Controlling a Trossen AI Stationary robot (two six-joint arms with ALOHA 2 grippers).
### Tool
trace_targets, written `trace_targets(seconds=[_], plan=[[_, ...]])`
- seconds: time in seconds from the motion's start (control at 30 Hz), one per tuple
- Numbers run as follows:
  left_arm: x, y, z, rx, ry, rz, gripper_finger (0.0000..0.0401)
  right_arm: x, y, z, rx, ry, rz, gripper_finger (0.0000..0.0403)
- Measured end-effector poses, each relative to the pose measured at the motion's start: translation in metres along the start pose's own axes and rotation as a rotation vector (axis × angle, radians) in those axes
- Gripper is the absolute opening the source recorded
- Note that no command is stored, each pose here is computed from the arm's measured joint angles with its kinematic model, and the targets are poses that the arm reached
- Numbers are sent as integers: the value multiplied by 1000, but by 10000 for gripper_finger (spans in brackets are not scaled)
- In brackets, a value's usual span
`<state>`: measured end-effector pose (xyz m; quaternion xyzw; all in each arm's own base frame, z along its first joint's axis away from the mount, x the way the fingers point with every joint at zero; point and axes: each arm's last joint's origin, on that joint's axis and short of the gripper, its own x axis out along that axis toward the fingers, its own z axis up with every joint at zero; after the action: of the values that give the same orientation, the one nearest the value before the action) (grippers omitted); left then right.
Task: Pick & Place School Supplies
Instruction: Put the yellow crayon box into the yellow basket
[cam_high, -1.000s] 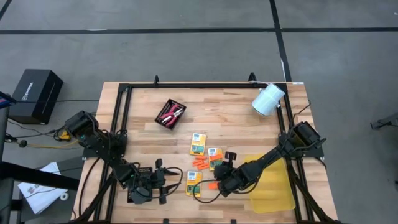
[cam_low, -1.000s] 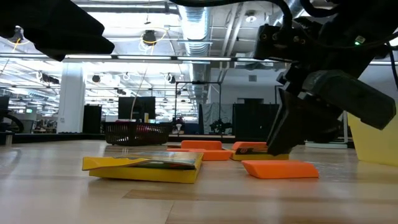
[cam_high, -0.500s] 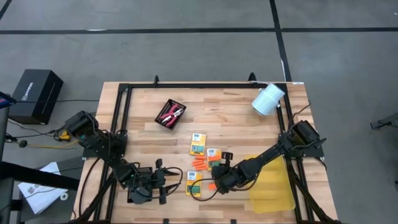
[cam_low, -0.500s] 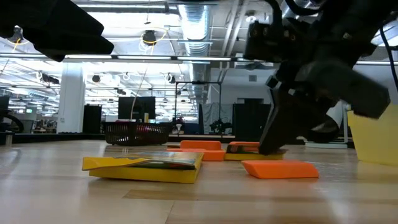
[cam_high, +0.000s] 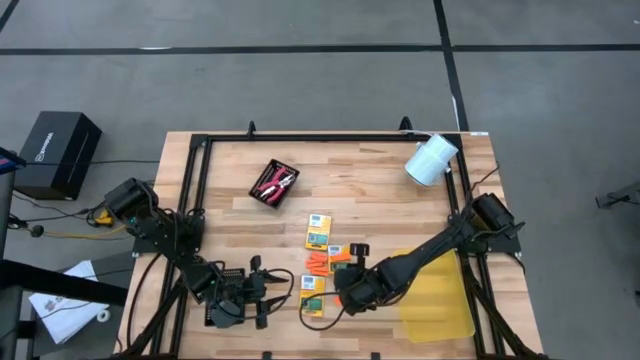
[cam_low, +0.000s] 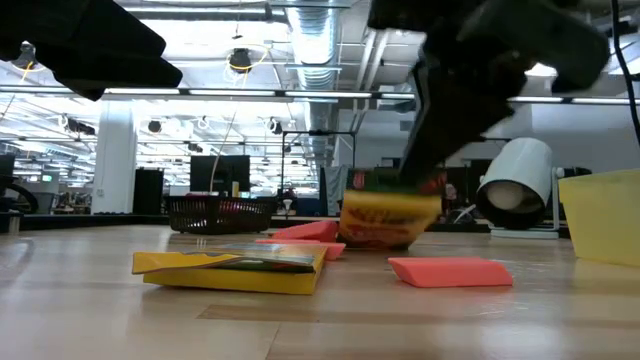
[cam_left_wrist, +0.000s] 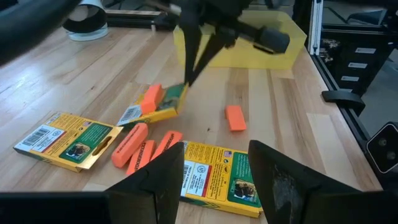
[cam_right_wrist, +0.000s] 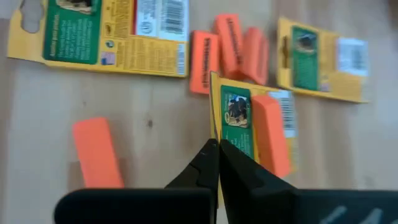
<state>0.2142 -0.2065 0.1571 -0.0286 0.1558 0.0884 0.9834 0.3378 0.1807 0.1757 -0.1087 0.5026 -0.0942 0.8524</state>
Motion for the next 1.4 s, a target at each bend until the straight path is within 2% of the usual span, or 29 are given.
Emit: trace_targets(seconds=[0.27, 0.57, 0.77, 1.03, 1.17, 1.4], plan=[[0, 0, 0, 0, 4, -8, 172, -29, -8, 20, -50, 44, -45, 0], [0, 0, 0, 0, 6, -11, 172, -60, -21, 24, -82, 159, -150, 0], [0, 0, 0, 1, 8, -14, 172, -93, -29, 23, -50, 169, -197, 0], [0, 0, 0, 1, 8, -14, 172, -154, -34, -5, 101, 142, -231, 0], [0, -1, 0, -1, 7, -14, 172, -179, -27, -21, 177, 85, -176, 0], [0, -1, 0, -7, 4, -16, 172, -190, -17, -55, 268, 68, -161, 0]])
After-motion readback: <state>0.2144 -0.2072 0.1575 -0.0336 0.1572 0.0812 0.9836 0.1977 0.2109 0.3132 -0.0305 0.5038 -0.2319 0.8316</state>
